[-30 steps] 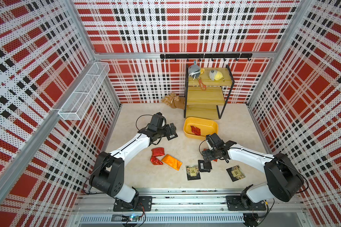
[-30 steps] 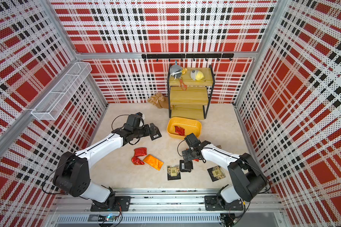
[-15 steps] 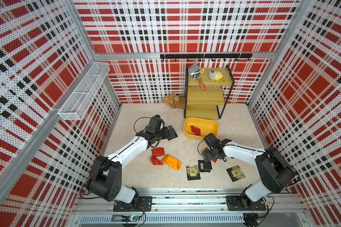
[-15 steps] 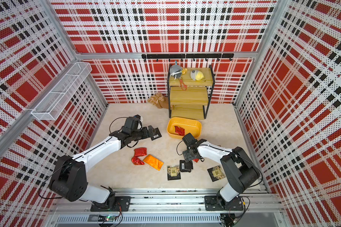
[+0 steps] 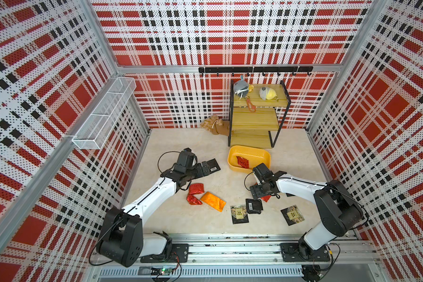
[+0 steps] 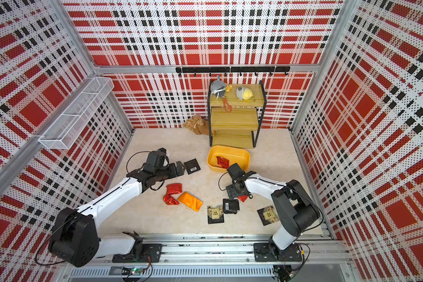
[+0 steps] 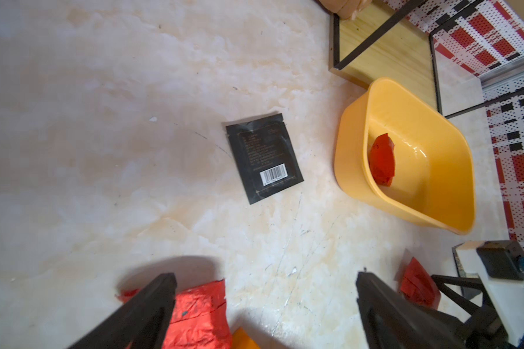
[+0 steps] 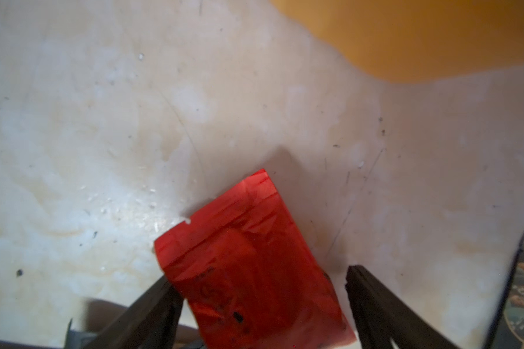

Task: Put the tea bags into the storage box
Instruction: Pick up the tea bag from the center of the board, then place the tea bag in the storage box.

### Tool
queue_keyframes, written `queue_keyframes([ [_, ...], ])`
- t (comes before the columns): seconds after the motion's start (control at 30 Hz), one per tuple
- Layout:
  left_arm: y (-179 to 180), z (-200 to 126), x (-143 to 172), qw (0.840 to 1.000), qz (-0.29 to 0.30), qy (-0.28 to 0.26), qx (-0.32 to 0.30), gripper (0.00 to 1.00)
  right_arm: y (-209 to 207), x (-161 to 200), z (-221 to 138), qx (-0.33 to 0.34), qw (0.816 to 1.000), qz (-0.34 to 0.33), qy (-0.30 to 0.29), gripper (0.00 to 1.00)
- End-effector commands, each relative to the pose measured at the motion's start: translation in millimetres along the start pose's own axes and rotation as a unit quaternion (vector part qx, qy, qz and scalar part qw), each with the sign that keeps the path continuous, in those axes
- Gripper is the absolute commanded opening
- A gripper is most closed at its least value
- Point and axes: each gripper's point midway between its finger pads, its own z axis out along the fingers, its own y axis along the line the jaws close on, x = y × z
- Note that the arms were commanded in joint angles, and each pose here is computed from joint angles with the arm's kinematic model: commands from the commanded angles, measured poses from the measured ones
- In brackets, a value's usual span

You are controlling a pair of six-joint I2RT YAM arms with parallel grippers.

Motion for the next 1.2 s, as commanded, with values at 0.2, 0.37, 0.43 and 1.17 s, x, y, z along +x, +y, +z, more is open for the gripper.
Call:
queue_keyframes([
  [0.2, 36.5, -24.2, 12.8, 0.999, -0.005, -0.002, -0.047, 0.99, -2.0, -1.5, -0.9, 0.004, 1.0, 0.01, 0.006, 0.68],
  [0.37, 46.5, -27.9, 24.4, 0.999, -0.013, 0.004, -0.052, 0.99, -4.9, -3.6, -4.4, 0.011, 1.0, 0.013, 0.002, 0.65],
  [0.43, 50.5, -28.9, 28.0, 0.998, -0.014, 0.006, -0.057, 0.99, -5.7, -7.0, -9.5, 0.013, 1.0, 0.016, -0.004, 0.62],
  [1.17, 64.7, -31.7, 40.5, 0.995, -0.058, 0.009, -0.077, 0.99, -11.1, -99.5, -101.8, 0.012, 0.995, 0.014, -0.097, 0.62],
])
